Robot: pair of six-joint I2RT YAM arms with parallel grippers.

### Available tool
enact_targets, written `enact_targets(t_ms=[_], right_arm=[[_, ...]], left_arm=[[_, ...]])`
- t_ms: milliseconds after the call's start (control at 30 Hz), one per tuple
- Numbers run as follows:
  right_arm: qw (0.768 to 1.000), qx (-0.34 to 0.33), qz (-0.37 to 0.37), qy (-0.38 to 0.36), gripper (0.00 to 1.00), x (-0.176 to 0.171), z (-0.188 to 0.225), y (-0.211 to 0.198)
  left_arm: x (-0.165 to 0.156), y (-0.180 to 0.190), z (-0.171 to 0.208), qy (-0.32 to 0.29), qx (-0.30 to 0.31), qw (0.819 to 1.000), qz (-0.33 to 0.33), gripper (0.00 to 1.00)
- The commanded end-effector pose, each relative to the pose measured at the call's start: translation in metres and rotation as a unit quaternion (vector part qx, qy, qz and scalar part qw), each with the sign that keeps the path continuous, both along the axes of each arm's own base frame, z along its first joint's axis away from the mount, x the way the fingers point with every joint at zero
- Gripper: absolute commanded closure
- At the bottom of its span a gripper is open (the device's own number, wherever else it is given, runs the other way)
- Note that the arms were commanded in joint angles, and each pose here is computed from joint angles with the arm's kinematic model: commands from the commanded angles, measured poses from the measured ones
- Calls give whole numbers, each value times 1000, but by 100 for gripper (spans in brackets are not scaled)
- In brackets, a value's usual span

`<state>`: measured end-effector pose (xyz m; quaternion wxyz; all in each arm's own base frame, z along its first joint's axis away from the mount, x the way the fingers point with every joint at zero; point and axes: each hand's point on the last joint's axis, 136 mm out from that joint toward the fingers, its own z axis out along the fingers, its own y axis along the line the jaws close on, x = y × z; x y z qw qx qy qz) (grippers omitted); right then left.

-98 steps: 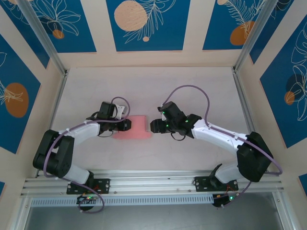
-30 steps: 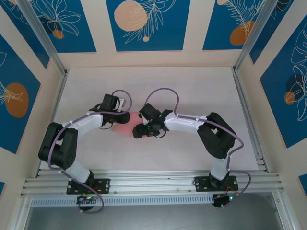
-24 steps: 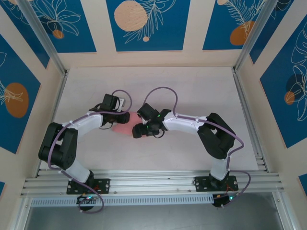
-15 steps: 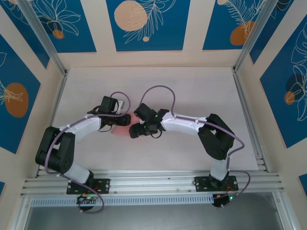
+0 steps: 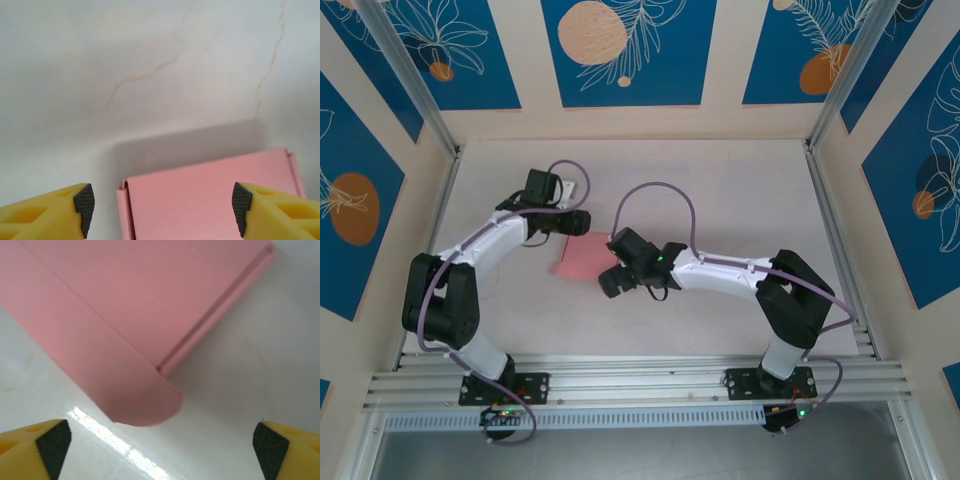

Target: Fold the paper box

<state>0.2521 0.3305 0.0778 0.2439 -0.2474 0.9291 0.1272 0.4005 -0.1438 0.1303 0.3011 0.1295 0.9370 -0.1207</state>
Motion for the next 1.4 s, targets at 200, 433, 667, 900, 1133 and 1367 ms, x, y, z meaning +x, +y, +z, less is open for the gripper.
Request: enact_targets(t_ms=[200,433,667,900,1133,1367], right_arm=[[992,80,-32,90,49,-55,-14,29],[979,137,2,153,76,-79,-30,69],[979,132,-41,150,82,-53,-50,67],[978,154,-85,115,82,-1,-44,55],[970,185,-127,90,82,50,-33,29],[958,220,-142,119,82,59,-34,17]], left_arm=[[33,4,0,13,49,998,-47,30],[67,-24,-35,73,-12,995,-66,53],[58,-29,-62,122,-26,990,-66,61],[39,-18,-69,133,-40,990,-39,62],[18,3,-59,124,-51,991,-10,62],[-5,12,-59,117,-71,991,11,62]])
